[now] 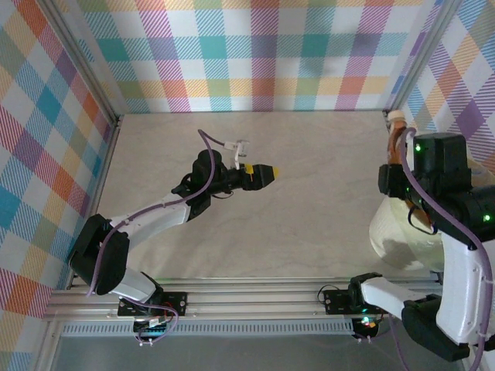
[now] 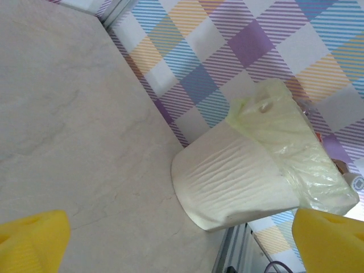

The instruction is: Put the plastic bottles in the bin

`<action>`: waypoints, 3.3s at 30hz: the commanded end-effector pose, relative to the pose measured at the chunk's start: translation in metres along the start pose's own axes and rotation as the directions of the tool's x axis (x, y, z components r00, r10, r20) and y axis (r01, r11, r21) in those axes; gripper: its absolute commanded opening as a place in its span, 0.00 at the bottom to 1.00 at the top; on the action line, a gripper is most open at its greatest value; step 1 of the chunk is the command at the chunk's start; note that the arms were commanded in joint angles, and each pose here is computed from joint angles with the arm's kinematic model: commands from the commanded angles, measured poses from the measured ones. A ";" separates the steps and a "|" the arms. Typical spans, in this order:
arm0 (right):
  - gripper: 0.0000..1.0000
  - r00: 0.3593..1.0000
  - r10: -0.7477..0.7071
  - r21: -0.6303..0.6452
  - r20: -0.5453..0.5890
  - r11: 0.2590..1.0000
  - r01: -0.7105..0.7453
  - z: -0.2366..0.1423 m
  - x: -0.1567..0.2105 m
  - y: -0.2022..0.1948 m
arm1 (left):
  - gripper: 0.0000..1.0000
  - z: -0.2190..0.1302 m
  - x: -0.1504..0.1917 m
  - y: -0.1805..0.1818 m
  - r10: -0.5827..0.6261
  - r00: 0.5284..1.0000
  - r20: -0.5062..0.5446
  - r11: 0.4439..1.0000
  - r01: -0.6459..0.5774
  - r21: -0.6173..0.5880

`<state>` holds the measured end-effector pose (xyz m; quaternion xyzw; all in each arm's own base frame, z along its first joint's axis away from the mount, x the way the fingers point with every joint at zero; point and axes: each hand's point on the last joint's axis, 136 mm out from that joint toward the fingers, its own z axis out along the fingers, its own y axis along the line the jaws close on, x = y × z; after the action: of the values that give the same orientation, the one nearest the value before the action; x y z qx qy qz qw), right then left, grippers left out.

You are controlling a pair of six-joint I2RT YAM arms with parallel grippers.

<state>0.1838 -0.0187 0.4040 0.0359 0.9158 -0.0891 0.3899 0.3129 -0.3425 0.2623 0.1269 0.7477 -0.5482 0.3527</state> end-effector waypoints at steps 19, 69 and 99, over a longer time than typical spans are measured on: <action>0.58 0.898 0.386 0.026 -0.210 0.921 -0.390 0.021 0.069 0.007 | 1.00 0.013 0.004 0.003 -0.043 0.999 0.009 0.999 0.043 -0.012; 0.50 0.243 0.970 -0.281 -0.017 0.229 -0.932 -0.025 0.003 -0.002 | 1.00 0.031 0.023 0.038 -0.094 0.995 -0.016 0.992 0.092 -0.091; 0.81 0.109 0.988 -0.247 0.106 0.133 -0.960 0.014 0.014 -0.019 | 1.00 0.035 0.026 0.046 -0.107 0.993 -0.039 0.987 0.101 -0.126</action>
<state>0.1724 -0.0335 0.3615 0.6145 0.6246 0.2386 0.4188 0.3311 -0.3551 0.1930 0.0674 0.8021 -0.5106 0.3021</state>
